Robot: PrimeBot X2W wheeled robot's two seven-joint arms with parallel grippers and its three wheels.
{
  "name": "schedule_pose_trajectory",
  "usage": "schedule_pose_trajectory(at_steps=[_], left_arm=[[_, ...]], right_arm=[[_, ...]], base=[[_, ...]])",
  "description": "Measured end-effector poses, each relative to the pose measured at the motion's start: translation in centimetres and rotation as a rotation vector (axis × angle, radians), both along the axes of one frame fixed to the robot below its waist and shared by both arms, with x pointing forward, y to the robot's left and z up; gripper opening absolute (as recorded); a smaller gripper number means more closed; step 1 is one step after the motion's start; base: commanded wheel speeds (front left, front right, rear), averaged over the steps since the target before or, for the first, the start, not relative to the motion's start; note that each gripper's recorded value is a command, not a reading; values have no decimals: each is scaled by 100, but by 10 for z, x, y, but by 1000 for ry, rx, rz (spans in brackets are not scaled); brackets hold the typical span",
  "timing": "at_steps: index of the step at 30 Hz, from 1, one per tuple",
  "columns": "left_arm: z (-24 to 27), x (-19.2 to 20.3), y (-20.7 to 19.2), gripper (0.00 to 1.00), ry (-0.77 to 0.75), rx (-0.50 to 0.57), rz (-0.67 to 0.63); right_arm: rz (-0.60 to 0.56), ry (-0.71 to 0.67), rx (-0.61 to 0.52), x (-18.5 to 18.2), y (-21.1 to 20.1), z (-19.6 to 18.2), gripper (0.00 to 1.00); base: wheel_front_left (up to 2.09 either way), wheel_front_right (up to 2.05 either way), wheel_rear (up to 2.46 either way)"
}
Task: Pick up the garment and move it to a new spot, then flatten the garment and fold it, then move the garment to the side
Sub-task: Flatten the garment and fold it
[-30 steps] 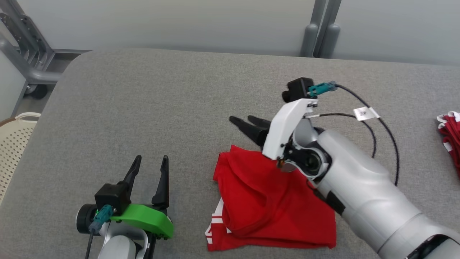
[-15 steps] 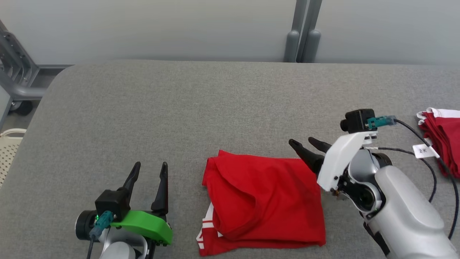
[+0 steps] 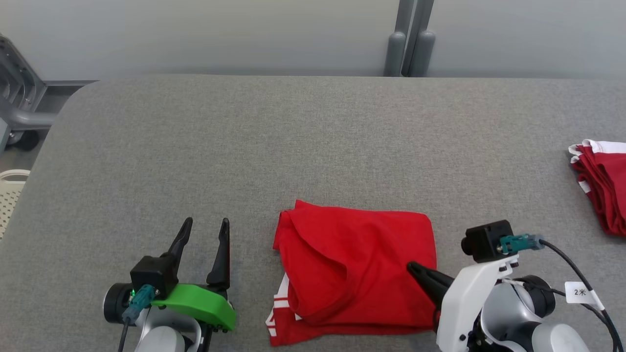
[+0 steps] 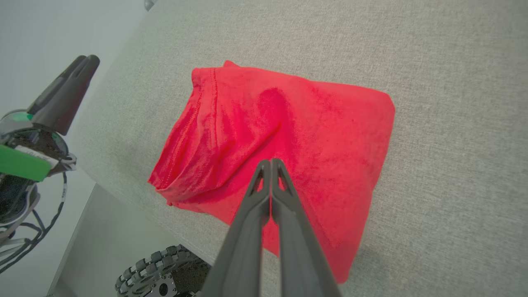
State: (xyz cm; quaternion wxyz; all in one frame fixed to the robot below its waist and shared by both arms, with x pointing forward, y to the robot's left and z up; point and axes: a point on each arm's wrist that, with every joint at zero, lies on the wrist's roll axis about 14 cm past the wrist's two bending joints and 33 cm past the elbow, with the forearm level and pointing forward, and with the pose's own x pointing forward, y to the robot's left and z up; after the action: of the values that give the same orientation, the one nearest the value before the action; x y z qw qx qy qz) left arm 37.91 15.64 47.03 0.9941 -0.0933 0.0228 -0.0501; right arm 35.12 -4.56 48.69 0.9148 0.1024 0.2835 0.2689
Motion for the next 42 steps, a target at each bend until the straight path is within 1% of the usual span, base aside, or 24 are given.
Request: schedule_pose_trajectory(at_steps=[4,8,9,12,21,31,37,42], left_arm=[[-1,3,-1,100,3,1,-5],[-1,4,0,100,4,-1,-1],[-2,4,1,100,8,-2,1],[-2,5,4,100,7,0,6],[-6,5,12,100,21,-1,34],[-7,7,17,100,25,1,47],[-8,5,20,100,30,-4,59],[-9,2,23,100,35,-10,71]], right_arm=[[22,23,-22,-7,5,-5,0],[36,31,-52,-7,9,-12,0],[46,46,-66,-7,12,-20,0],[59,46,-65,-1,18,-26,0],[163,59,-64,6,54,-43,0],[297,86,-129,9,89,-64,0],[349,80,-137,17,105,-66,0],[379,88,-118,22,118,-67,0]], base=[[0,0,0],[0,0,0],[0,0,0],[0,0,0],[0,0,0],[0,0,0],[0,0,0],[0,0,0]])
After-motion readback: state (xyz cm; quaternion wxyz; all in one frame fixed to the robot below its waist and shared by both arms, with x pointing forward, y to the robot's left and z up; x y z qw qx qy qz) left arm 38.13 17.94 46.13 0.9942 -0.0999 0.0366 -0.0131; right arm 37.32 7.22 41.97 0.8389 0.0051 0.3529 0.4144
